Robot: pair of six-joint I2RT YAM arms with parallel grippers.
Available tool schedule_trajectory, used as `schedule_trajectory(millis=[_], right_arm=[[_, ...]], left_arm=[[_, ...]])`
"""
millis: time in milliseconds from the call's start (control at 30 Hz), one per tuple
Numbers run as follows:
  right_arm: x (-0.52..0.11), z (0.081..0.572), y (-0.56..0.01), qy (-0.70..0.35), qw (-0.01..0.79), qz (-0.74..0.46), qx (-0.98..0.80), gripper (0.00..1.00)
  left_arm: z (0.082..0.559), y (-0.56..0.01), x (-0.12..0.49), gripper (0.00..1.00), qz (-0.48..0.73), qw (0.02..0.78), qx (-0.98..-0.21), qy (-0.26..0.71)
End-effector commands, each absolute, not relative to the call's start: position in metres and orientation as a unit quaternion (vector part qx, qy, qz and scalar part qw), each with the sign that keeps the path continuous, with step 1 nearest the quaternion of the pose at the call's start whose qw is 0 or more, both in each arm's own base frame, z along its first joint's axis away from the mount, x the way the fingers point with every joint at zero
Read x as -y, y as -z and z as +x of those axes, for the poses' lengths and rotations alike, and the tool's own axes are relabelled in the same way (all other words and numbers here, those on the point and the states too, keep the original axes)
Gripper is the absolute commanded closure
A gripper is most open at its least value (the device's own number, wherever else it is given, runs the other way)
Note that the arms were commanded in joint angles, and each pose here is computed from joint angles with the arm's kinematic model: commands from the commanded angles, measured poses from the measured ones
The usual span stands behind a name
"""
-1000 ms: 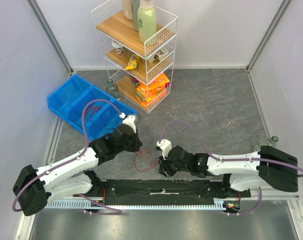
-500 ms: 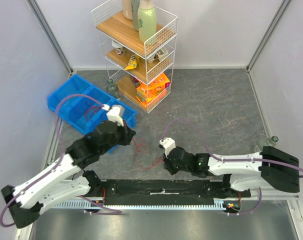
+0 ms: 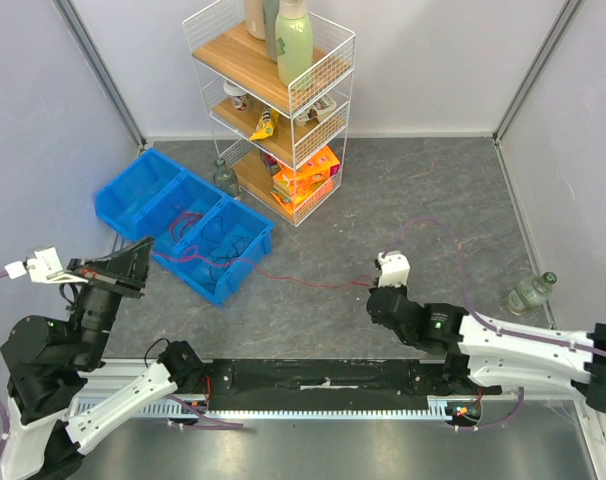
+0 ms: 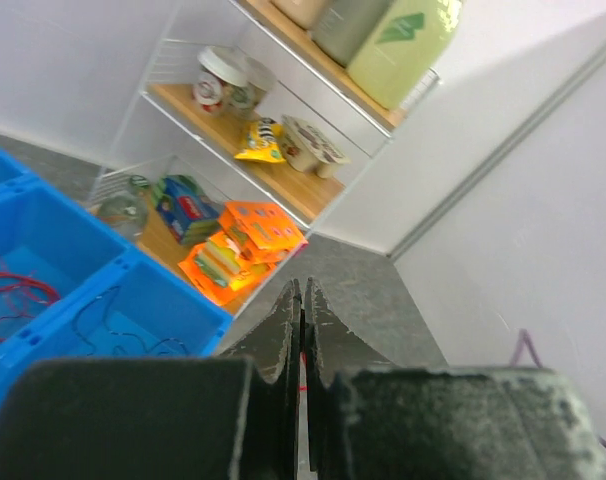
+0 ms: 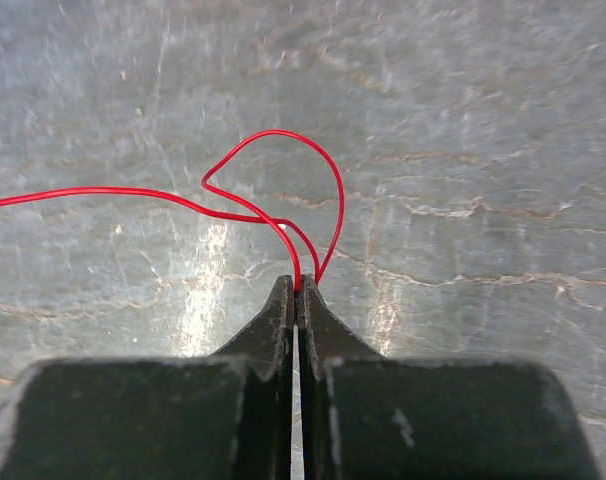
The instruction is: Untangle the cables
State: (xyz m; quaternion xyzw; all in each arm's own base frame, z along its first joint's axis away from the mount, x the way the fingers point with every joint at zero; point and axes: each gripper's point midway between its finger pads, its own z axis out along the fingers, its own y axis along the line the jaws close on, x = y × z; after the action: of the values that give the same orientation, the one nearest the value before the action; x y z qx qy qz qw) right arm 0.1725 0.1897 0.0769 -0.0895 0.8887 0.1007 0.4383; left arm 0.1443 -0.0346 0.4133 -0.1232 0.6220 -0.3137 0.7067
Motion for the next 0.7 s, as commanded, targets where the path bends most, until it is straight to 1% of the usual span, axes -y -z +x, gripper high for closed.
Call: schedule_trajectory(millis=[0, 300, 400, 567, 667], right_arm=[[-0.162, 0.184, -0.106, -0.092, 0.494, -0.021, -0.864, 1.0], [-0.149, 0.184, -0.125, -0.127, 0.518, 0.028, -0.846, 1.0], [-0.154, 0.182, -0.125, -0.134, 0.515, 0.013, -0.846, 1.0], [-0.168, 0.18, -0.122, -0.143, 0.503, -0.019, -0.852, 0.99], [-0.174, 0.178, -0.12, -0.151, 0.495, -0.028, -0.855, 0.99]], left_arm=[[0.144, -0.4, -0.002, 0.98, -0.164, 0.723, -0.625, 0.245], [0.143, -0.396, -0.025, 0.98, -0.2, 0.728, -0.623, 0.202], [0.144, -0.396, -0.022, 0.98, -0.195, 0.727, -0.625, 0.206], [0.155, -0.386, 0.027, 0.98, -0.119, 0.701, -0.661, 0.241], [0.168, -0.372, 0.06, 0.98, -0.063, 0.674, -0.697, 0.234]])
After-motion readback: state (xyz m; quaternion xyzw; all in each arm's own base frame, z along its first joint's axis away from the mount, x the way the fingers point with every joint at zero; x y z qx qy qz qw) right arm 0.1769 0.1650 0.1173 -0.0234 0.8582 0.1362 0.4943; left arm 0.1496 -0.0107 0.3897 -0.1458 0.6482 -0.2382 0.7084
